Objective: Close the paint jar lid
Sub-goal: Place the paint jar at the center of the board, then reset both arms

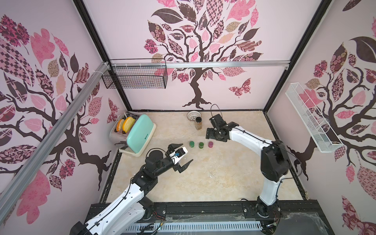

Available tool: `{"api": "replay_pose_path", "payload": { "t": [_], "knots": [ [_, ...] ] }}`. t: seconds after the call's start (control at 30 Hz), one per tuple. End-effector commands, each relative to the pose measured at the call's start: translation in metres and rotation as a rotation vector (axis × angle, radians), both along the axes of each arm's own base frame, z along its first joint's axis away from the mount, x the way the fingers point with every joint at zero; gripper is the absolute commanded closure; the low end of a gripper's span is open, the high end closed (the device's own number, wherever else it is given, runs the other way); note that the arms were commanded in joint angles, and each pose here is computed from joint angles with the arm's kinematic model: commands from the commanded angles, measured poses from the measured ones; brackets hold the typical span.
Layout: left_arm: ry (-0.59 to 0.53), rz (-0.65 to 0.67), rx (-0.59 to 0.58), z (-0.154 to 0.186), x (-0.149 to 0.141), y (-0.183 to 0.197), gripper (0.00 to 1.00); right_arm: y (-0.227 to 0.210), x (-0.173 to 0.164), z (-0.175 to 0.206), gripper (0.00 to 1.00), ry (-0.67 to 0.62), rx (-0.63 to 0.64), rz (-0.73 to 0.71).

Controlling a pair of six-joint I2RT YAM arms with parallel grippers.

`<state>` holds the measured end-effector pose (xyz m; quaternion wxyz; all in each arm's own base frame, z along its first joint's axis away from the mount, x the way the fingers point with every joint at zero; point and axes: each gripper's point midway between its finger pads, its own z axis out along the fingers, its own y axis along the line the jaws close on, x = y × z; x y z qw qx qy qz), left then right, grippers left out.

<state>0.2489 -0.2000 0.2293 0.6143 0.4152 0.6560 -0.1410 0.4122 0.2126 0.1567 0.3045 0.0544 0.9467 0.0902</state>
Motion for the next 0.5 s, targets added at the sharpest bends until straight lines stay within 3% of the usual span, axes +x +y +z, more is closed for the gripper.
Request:
{"api": "replay_pose_path", "payload": {
  "t": [0.0,0.17,0.3,0.47],
  "knots": [
    [0.005,0.305,-0.126,0.008,0.038,0.049,0.02,-0.036,-0.003,0.058,0.01,-0.232,-0.090,0.001],
    [0.022,0.587,-0.229,-0.005,0.069,0.112,0.03,-0.105,-0.030,0.062,0.01,-0.358,-0.085,-0.098],
    [0.046,0.749,-0.323,-0.019,0.082,0.159,0.02,-0.170,-0.048,0.043,0.01,-0.416,-0.096,-0.250],
    [0.110,0.920,-0.398,-0.047,0.095,0.206,0.02,-0.224,-0.060,0.015,0.01,-0.452,-0.258,-0.329]
  ]
}}
